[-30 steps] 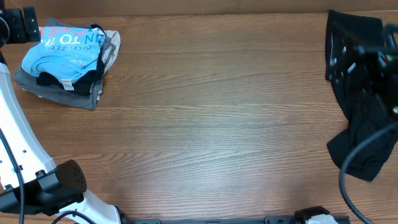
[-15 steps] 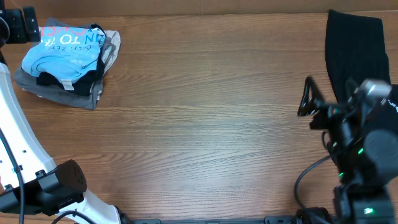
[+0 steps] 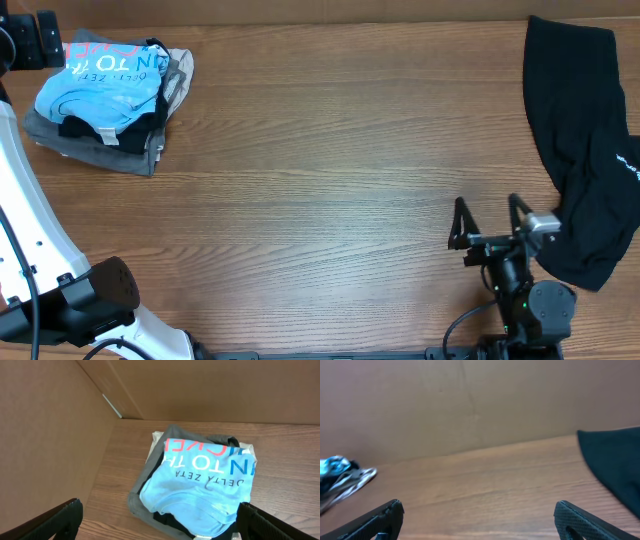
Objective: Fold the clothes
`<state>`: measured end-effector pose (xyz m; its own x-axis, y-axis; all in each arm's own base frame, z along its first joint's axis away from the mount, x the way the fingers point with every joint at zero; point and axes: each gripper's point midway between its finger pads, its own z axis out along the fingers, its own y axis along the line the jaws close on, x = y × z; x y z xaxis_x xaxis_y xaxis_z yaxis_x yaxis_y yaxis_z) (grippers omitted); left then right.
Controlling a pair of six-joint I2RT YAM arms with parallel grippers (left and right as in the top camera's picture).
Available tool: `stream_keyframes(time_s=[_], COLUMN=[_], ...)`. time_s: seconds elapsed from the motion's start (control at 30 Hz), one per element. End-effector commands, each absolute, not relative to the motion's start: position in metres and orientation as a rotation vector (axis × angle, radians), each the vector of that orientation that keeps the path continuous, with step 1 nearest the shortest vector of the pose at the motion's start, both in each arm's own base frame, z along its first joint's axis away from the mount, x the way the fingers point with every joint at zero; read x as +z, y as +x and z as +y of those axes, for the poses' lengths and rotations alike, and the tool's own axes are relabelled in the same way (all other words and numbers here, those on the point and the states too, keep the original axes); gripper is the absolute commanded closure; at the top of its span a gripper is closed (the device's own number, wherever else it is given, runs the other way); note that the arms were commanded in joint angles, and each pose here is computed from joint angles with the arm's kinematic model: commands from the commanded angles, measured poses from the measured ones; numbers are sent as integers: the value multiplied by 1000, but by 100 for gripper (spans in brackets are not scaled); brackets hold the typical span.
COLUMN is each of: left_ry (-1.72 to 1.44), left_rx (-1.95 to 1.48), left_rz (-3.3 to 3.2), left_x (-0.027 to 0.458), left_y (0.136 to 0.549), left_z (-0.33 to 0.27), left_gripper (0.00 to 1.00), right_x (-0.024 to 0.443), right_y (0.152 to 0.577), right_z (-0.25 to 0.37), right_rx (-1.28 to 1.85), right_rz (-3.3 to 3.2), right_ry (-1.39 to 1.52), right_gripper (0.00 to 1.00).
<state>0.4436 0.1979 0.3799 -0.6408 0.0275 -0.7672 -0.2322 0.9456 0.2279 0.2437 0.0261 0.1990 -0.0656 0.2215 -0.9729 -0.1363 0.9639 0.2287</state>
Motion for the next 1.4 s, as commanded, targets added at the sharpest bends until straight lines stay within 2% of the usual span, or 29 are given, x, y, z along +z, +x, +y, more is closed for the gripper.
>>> stream_keyframes(time_s=[0.0,0.17,1.37], left_ry=[-152,-152,-146], left_rx=[384,383,381], left_rz=[2245,2245,2245], left_x=[376,376,377], left_y=[445,445,445], left_z=[198,198,195], left_gripper=[0,0,0], right_x=[194,172,175], right_y=[240,241,243], right_z=[33,33,33], right_rx=[327,328,324], right_rz=[1580,1622,1582], right_ry=[22,30,25], right_gripper=[0,0,0])
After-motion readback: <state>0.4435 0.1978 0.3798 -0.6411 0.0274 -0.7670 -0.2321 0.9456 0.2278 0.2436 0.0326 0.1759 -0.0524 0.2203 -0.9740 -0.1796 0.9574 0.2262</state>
